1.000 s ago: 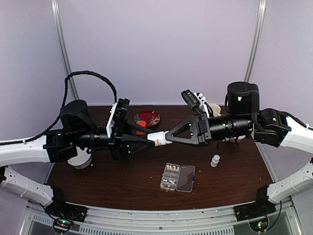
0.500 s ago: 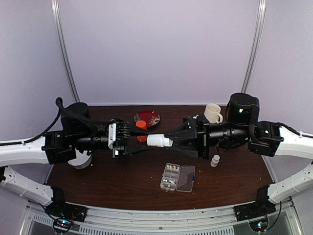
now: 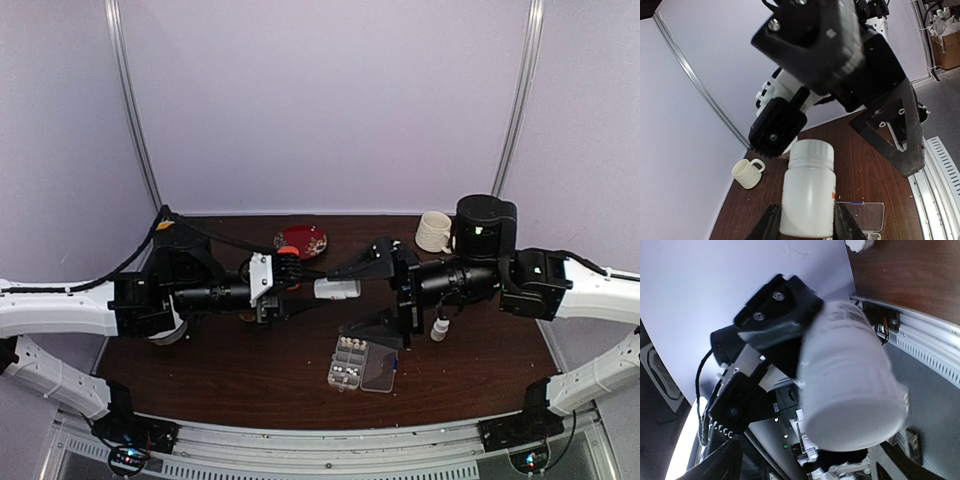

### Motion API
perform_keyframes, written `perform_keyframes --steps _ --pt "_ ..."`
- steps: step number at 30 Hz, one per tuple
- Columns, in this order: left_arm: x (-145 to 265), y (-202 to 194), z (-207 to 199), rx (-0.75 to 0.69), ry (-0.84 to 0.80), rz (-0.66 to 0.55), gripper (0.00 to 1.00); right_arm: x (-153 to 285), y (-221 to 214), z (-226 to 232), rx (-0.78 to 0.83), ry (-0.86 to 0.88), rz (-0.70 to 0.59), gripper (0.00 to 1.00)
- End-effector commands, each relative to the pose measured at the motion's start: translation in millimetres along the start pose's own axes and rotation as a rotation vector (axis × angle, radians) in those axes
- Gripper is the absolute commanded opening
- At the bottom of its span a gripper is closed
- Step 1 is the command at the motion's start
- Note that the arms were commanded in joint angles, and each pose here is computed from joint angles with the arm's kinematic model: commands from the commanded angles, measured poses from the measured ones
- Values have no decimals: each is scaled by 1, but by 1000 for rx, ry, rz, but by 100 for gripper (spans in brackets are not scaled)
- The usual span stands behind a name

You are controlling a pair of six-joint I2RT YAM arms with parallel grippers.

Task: Sort the pills into containers
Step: Screw the lid of the pill bottle onto the pill bottle.

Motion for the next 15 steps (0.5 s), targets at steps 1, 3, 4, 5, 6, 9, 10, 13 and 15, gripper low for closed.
perform_keyframes --steps 1,3,4,5,6,9,10,13,15 --pt "7 1 5 98 79 -82 0 20 2 21 183 26 -38 99" --pt "10 -6 3 127 86 -79 0 26 4 18 244 -6 -57 100" --pt "10 -8 3 139 90 -80 0 28 5 15 264 -25 -58 100" --pt "11 -10 2 152 91 -83 0 30 6 10 280 -51 -58 100" --pt "12 -12 2 166 94 -86 0 31 7 6 297 -78 -54 100" --pt "16 -11 3 218 113 -107 0 38 11 -4 405 -186 -49 100" --pt "18 -11 4 240 120 -112 0 42 14 -6 485 -236 -56 100" --pt "20 -8 3 298 112 -136 0 56 18 8 935 -360 -55 100" --pt "20 -6 1 336 92 -155 0 64 14 19 1251 -359 -33 100"
Point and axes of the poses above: each gripper's point midway between its finger pads, its own x axis back along the fingers, its own z axis along the line the jaws close on, y = z × x, the point moved 6 cm from there along x, back along the fingers, and after that the axes turned 13 degrees about x, right-handed, at the moved point
